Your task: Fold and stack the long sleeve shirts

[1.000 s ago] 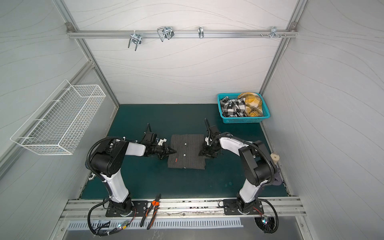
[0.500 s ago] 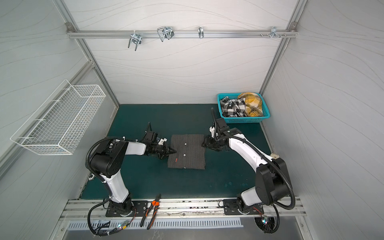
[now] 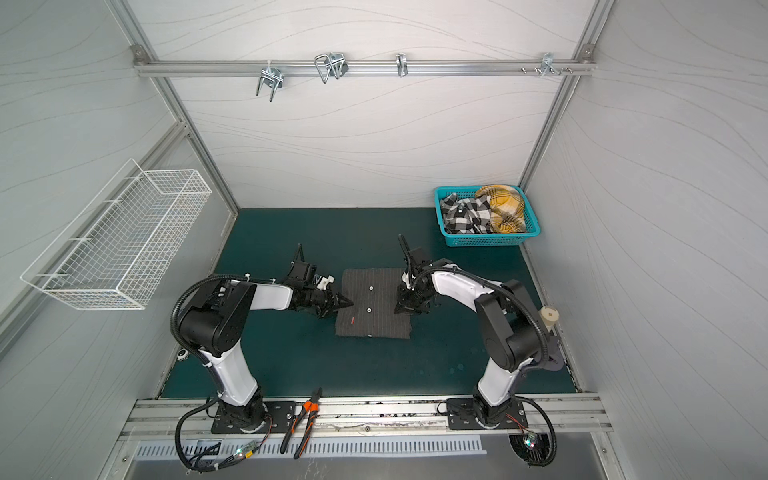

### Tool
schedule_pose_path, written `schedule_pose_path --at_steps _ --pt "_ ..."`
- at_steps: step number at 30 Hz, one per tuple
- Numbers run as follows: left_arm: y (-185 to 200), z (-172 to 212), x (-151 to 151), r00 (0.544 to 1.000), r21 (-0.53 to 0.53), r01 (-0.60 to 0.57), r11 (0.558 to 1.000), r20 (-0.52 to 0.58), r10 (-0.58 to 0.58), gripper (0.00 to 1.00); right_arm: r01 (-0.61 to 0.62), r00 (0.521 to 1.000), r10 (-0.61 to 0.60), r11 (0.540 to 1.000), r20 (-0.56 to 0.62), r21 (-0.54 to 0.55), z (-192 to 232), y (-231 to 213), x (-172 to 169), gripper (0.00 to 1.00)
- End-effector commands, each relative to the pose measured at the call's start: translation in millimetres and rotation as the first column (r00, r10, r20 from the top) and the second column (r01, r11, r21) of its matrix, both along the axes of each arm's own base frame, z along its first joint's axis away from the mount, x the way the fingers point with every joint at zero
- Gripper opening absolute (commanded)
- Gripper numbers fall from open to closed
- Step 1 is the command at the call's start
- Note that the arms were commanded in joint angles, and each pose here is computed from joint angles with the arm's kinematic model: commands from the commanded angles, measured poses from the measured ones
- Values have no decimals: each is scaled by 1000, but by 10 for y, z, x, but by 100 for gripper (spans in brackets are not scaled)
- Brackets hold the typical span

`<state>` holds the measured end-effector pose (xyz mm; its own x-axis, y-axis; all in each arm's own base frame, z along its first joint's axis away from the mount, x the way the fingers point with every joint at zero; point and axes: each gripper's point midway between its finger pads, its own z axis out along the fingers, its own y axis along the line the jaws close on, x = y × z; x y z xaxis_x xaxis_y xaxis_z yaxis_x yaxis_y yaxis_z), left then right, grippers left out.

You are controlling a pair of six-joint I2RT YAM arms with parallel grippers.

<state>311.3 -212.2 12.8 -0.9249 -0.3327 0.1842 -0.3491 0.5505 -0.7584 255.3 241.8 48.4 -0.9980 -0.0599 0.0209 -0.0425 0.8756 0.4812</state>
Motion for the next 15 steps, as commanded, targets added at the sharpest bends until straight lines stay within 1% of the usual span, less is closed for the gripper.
schedule_pose_path --at_steps 1,6,9,15 --pt "199 -436 -359 988 163 -9 987 -153 35 0 6 1000 -6 1000 -18 18 -6 91 35 25" --pt "202 -432 -362 988 163 -11 987 -150 36 0 2 999 -2 1000 -34 -11 -93 72 1 25" --pt "208 -436 -369 988 166 -12 986 -152 38 0 3 1000 -3 1000 -30 -12 -61 66 -6 26" --pt "204 -424 -362 988 163 -15 986 -148 39 0 3 999 -2 1000 52 -27 273 -13 30 37"
